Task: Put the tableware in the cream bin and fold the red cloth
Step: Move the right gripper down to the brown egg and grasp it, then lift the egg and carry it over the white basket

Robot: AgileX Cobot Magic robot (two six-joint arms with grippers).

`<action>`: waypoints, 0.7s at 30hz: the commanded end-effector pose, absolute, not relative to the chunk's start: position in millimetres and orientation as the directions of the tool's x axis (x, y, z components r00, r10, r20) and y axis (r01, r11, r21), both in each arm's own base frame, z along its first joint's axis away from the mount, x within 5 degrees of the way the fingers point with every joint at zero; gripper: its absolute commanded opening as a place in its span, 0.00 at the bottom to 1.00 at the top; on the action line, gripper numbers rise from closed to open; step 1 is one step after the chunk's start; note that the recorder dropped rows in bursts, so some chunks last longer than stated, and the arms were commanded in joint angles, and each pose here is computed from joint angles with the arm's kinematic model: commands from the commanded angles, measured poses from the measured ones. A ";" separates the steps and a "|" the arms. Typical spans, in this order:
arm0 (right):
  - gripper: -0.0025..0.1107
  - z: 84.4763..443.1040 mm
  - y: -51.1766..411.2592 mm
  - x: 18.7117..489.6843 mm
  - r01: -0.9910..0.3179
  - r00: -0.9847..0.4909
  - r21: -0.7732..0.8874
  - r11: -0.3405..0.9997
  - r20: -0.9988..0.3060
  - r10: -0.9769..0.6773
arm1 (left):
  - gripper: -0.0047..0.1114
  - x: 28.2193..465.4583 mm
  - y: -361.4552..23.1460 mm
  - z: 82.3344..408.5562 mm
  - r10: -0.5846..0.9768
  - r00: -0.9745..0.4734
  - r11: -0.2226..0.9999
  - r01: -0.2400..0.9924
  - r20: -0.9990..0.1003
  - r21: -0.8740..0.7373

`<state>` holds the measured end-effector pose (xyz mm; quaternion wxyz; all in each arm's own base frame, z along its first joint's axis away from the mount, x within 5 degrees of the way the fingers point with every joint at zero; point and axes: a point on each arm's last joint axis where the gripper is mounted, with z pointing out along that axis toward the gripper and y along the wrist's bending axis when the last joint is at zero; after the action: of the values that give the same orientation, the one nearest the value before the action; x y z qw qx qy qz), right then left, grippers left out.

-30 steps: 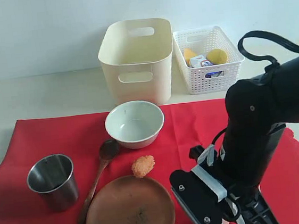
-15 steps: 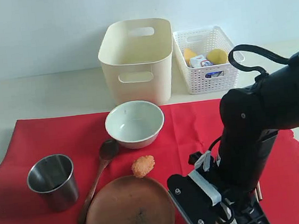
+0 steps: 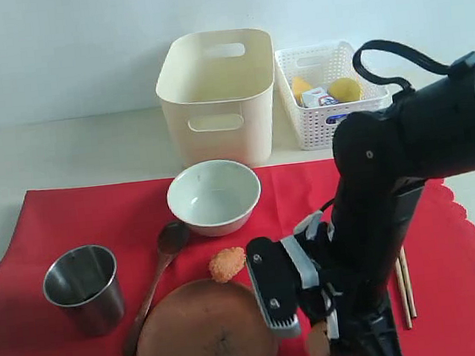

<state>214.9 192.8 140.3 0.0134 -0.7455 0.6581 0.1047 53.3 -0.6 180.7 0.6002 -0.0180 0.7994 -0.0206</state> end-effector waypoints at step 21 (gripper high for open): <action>0.02 267.9 183.6 233.0 -0.892 -0.284 -0.217 0.397 -0.414 -0.865 | 0.04 53.2 -0.8 181.3 -0.064 -0.264 0.998 -0.005 -0.962 -0.065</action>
<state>231.5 185.9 247.8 0.1774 -0.5723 0.8002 0.0268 53.3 -0.6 180.7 0.6002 -0.0180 0.7994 -0.0206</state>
